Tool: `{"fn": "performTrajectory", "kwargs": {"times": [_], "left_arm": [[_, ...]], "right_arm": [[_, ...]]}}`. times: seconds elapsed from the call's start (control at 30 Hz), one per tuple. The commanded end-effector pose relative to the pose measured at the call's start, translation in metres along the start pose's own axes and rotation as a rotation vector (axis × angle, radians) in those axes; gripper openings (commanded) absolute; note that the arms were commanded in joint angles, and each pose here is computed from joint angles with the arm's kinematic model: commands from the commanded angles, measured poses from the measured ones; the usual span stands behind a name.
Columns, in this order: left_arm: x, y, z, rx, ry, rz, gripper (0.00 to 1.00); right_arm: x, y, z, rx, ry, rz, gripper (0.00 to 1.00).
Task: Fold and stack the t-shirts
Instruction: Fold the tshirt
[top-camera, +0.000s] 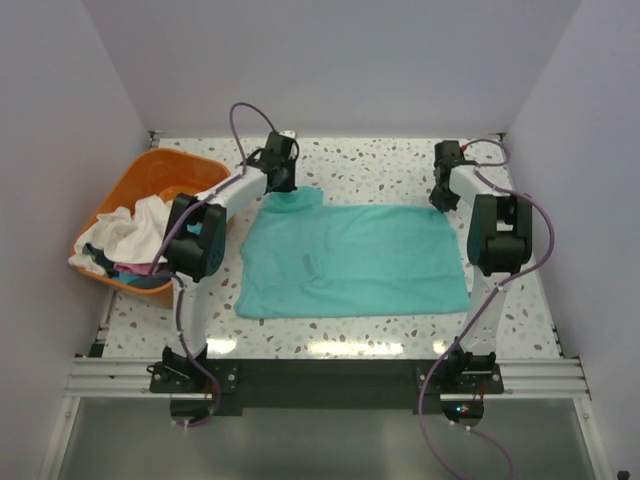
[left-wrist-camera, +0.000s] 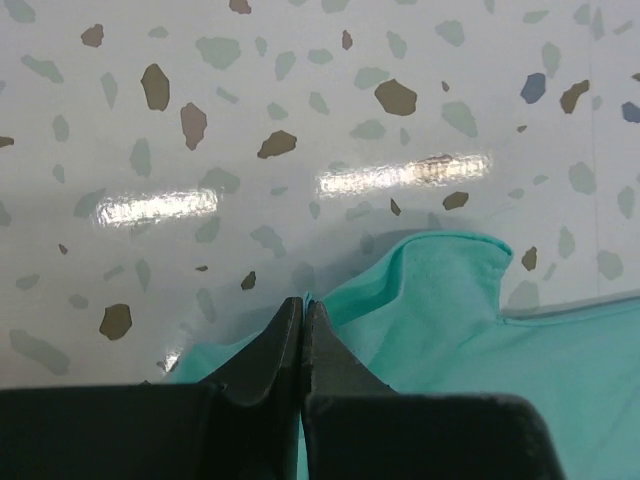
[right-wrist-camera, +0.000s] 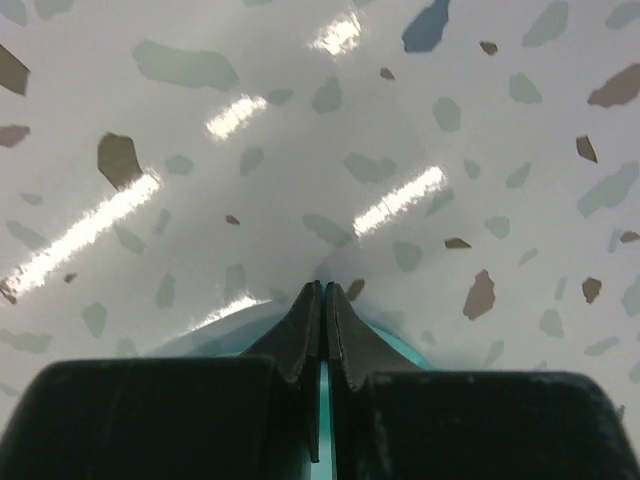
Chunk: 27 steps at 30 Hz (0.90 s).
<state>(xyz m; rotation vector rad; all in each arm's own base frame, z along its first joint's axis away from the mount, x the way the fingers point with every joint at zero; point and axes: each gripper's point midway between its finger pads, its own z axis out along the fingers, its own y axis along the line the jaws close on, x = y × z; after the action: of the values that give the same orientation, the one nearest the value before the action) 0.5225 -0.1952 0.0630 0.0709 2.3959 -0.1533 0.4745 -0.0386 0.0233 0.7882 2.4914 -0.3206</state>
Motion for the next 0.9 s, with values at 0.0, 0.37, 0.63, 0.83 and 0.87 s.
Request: {"fn": "performTrajectory", "kwargs": {"times": [0.0,0.37,0.63,0.83,0.87], "left_arm": [[-0.027,-0.018,-0.04,0.065,-0.124,-0.011,0.0],[0.026,-0.019,-0.095,0.149,-0.113,-0.039,0.0],[0.065,-0.017,-0.141,0.155,-0.129,-0.056,0.0],[0.091,-0.009,-0.172,0.152,-0.145,-0.087,0.0],[0.097,-0.007,-0.177,0.154,-0.141,-0.093,0.0]], "right_arm": [[-0.018,-0.005,-0.037,-0.05,-0.076,-0.008,0.0],[0.028,-0.03,-0.062,-0.095,-0.051,-0.017,0.0],[0.033,-0.05,-0.086,-0.083,-0.069,-0.026,0.0],[0.034,-0.063,-0.102,-0.065,-0.084,-0.032,0.0],[0.035,-0.064,-0.103,-0.069,-0.082,-0.03,0.0]]}}
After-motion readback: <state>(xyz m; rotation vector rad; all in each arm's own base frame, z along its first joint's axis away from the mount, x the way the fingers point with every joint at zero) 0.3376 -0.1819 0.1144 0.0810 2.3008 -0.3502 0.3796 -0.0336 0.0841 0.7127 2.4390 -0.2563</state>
